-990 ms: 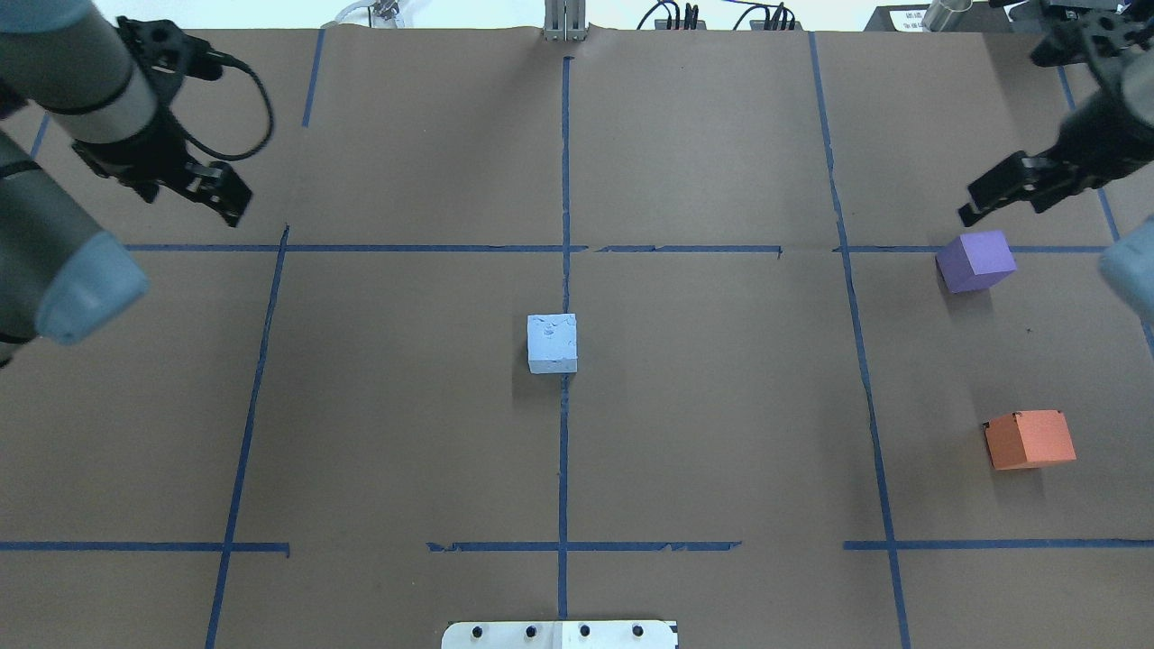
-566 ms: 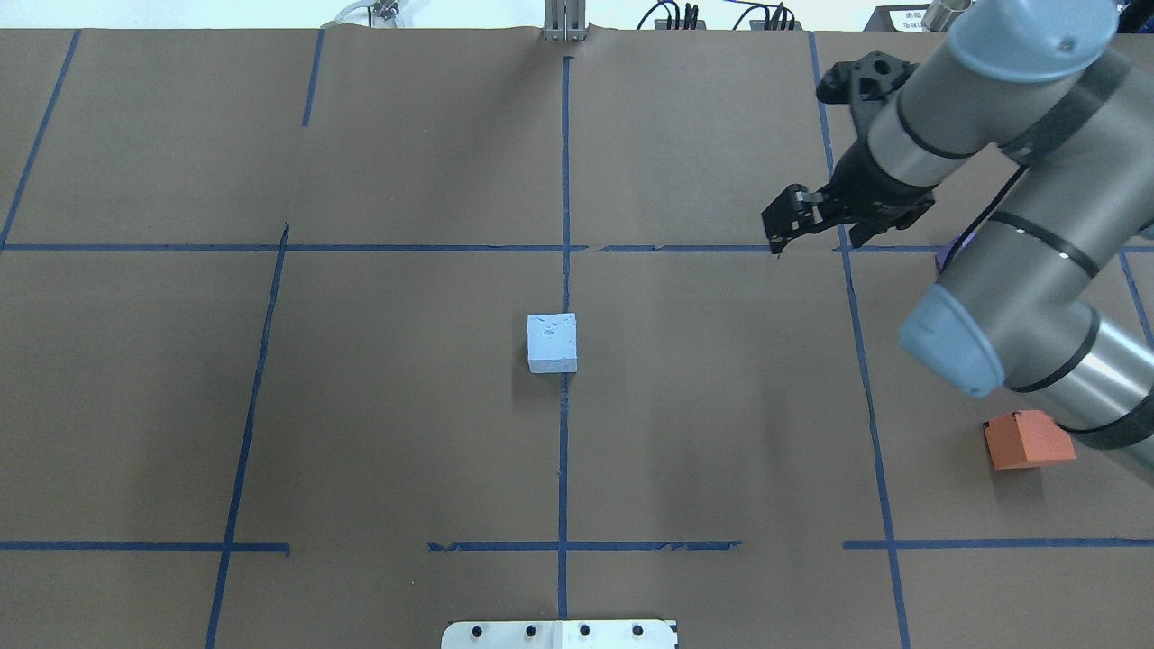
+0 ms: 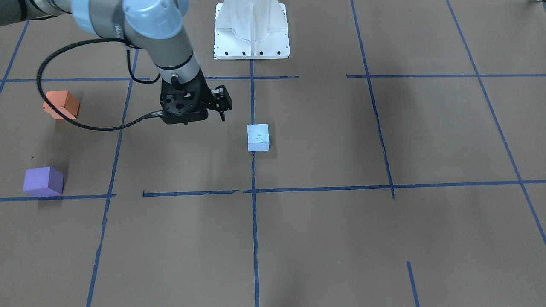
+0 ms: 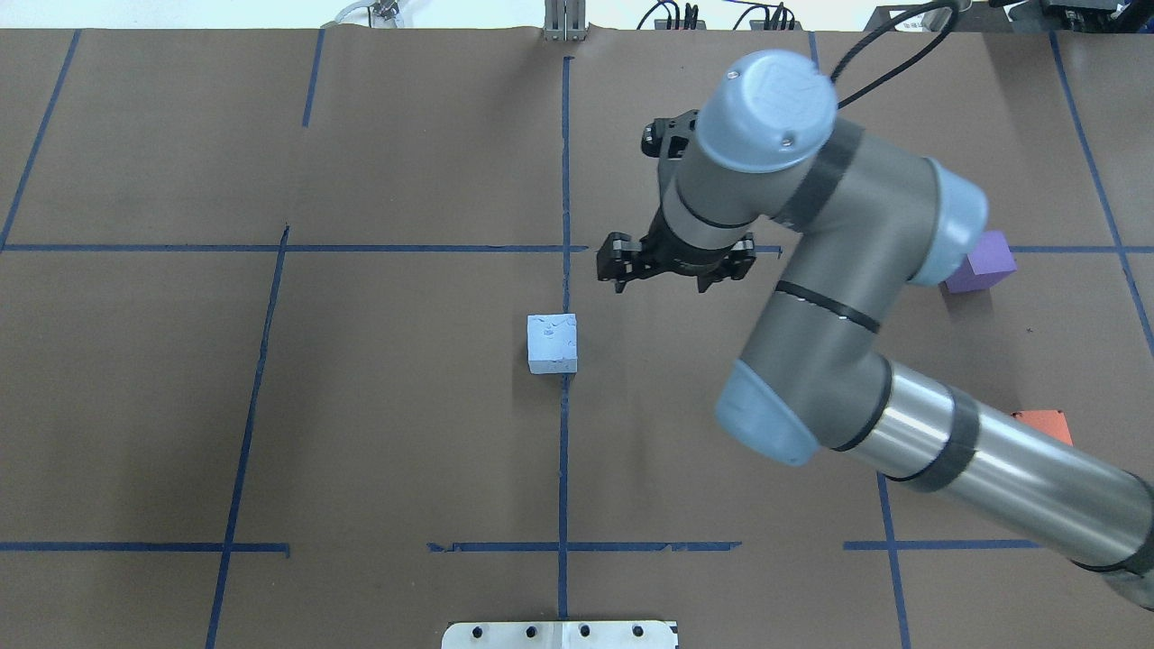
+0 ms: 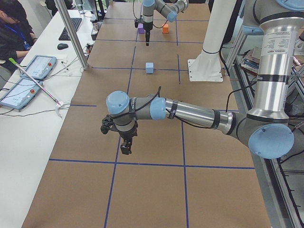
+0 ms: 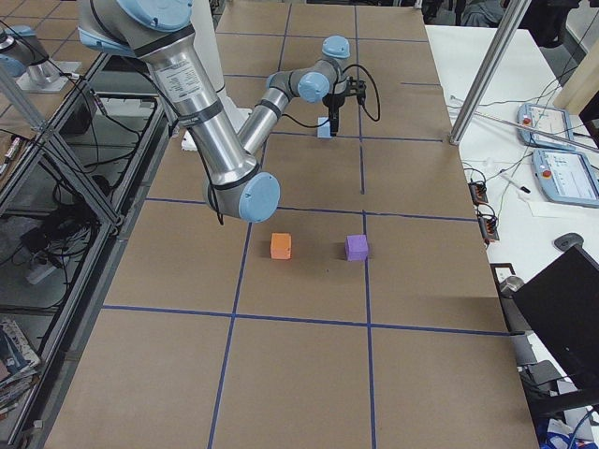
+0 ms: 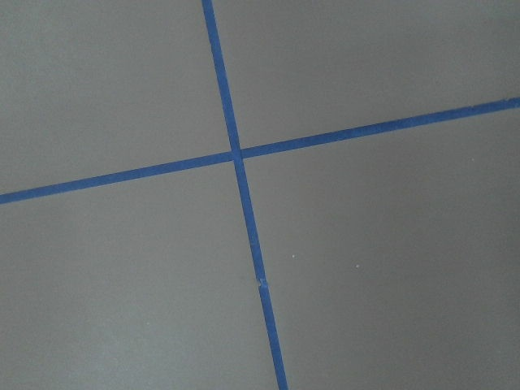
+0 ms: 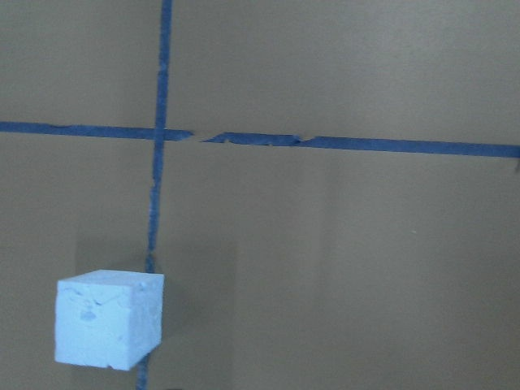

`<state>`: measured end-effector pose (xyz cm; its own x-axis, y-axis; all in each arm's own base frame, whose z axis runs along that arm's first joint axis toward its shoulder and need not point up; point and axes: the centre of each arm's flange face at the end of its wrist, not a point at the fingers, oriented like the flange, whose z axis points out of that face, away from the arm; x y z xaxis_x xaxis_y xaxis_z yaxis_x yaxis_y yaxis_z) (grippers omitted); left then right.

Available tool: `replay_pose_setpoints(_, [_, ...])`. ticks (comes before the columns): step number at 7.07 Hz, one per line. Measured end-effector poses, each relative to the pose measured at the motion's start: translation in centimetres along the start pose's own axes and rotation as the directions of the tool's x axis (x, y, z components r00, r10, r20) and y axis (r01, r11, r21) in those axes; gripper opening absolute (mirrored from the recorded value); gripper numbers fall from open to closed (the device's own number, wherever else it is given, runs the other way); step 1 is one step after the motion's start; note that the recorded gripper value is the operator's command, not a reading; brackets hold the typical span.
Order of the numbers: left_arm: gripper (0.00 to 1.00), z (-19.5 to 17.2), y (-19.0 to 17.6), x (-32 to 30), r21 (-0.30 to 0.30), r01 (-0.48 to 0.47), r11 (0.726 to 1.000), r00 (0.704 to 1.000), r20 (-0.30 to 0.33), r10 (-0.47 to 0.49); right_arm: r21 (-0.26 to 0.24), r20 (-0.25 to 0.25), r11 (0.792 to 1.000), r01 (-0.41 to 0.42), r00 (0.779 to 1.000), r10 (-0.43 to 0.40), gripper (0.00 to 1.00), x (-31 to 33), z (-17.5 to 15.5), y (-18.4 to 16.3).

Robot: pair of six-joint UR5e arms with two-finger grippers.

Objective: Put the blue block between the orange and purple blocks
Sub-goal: 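Lower the right gripper over the light blue cube and grasp it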

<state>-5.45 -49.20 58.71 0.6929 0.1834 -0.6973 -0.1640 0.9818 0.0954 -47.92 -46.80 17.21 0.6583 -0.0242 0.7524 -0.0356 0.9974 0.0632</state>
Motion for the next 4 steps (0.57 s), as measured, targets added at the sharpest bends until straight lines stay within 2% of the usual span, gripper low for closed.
replay_pose_setpoints(2, [1.00,0.1,0.4,-0.4,0.002,0.001,1.000,1.000,-0.012,-0.001,0.000,-0.054,0.999,-0.032,0.998,0.032,1.00,-8.4,3.8,-0.6])
replay_pose_setpoints(4, [1.00,0.1,0.5,-0.4,0.001,0.001,1.000,1.000,-0.013,-0.001,0.000,-0.081,1.000,-0.019,0.997,0.019,1.00,-11.4,6.8,0.2])
